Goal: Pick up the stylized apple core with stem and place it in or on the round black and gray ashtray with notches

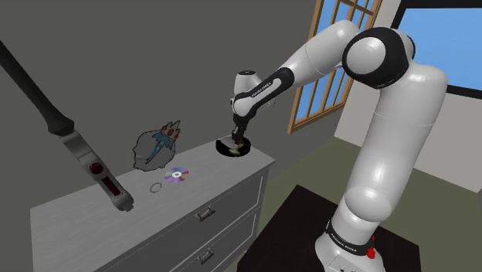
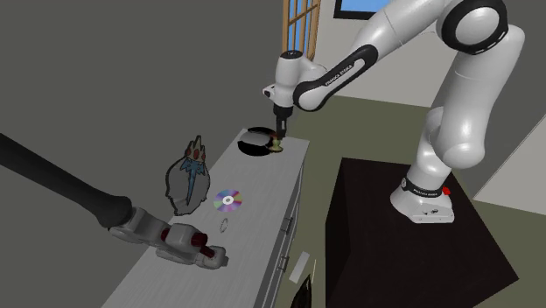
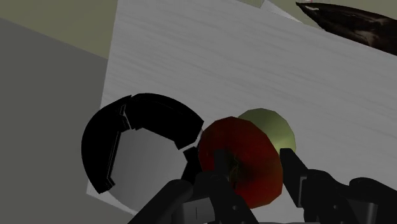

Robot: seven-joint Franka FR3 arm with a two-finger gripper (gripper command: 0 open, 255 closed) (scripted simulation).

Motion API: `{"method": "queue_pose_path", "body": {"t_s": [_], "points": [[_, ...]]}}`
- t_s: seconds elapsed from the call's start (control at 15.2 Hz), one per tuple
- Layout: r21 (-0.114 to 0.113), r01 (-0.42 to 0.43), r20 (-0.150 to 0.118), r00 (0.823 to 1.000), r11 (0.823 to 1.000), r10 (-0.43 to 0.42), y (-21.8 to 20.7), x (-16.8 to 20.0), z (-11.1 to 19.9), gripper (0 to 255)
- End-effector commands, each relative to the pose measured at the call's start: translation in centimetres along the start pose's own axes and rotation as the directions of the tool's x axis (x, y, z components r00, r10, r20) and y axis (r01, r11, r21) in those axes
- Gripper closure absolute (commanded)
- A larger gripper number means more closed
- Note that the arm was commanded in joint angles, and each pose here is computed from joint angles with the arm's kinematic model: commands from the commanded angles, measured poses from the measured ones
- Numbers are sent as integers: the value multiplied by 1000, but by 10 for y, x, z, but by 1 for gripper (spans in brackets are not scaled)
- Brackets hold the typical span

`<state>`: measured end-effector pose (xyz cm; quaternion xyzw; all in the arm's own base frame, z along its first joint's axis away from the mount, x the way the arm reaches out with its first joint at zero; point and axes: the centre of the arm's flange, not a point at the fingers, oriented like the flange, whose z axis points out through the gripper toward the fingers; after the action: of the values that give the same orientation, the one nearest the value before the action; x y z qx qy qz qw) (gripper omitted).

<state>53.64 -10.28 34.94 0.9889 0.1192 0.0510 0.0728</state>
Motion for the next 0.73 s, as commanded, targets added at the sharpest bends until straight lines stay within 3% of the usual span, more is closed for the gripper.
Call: {"method": "queue_pose_path", "body": {"t_s": [0.0,0.4,0.66], "points": [[0,0,0,1000,1000,0,2,1,-12,255],[0,0,0,1000,1000,0,7,4,-42,255],[0,0,0,1000,1000,0,54,28,-42,255]]}}
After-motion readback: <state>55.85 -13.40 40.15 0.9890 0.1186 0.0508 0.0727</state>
